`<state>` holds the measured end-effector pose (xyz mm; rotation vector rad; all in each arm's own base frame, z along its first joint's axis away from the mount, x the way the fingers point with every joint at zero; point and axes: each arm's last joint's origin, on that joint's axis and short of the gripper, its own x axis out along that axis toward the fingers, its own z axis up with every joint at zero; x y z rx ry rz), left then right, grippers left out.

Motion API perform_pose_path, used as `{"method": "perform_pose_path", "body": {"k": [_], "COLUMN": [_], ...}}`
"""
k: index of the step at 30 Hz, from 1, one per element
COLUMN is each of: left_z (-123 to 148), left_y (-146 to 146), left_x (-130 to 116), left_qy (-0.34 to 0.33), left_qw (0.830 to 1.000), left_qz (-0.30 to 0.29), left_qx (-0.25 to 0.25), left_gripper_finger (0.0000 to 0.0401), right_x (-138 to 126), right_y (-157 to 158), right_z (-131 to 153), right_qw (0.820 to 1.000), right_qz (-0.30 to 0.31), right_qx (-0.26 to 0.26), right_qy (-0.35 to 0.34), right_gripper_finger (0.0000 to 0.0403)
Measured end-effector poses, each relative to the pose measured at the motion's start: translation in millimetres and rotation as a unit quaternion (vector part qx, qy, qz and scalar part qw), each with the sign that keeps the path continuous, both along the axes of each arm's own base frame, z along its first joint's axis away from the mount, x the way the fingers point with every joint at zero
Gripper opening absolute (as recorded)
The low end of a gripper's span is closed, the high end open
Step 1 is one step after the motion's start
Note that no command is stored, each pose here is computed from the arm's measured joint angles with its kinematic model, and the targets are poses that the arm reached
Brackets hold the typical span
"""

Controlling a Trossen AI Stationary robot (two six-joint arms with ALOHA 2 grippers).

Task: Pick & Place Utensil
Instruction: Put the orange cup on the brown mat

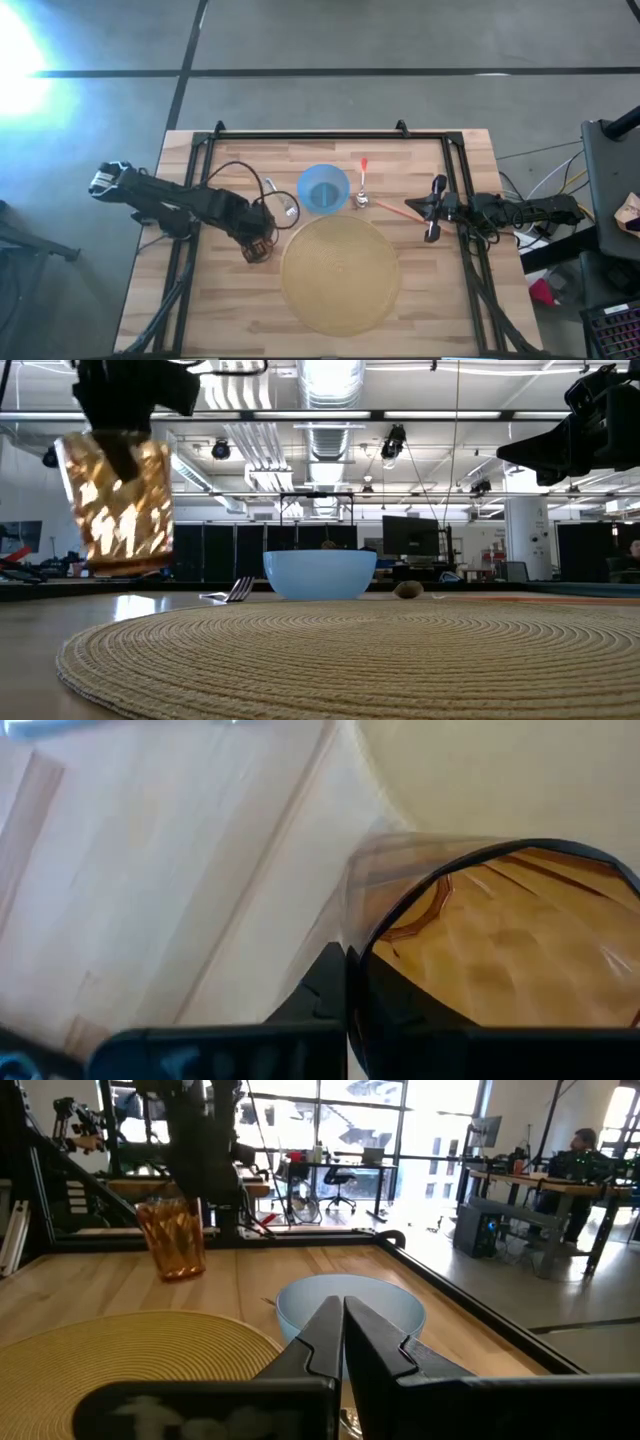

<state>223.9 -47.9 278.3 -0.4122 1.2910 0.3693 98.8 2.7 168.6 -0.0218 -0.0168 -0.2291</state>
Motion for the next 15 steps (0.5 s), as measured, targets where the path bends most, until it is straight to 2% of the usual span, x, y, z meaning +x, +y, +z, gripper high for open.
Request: {"method": "perform_pose_path", "body": {"k": [9, 15], "left_z": [39.7, 58.3], "left_y": [-3.3, -2.0], "left_x": [18.7, 23.4], "left_qy": [-0.122, -0.173], "left_qw": [0.992, 0.985], "left_qz": [-0.012, -0.003], "left_qx": [-0.005, 0.025], "left_gripper_finger": [0.0003, 0.0005], "right_x": [0.0, 0.0], "right_y": [0.0, 0.0], "right_z": [0.0, 0.1], "right_qw": [1.000, 1.000], "right_qz": [0.000, 0.000], "right_qx": [0.000, 0.000], "right_qy": [0.000, 0.000], "right_gripper_finger": [0.0008, 0.0008]}}
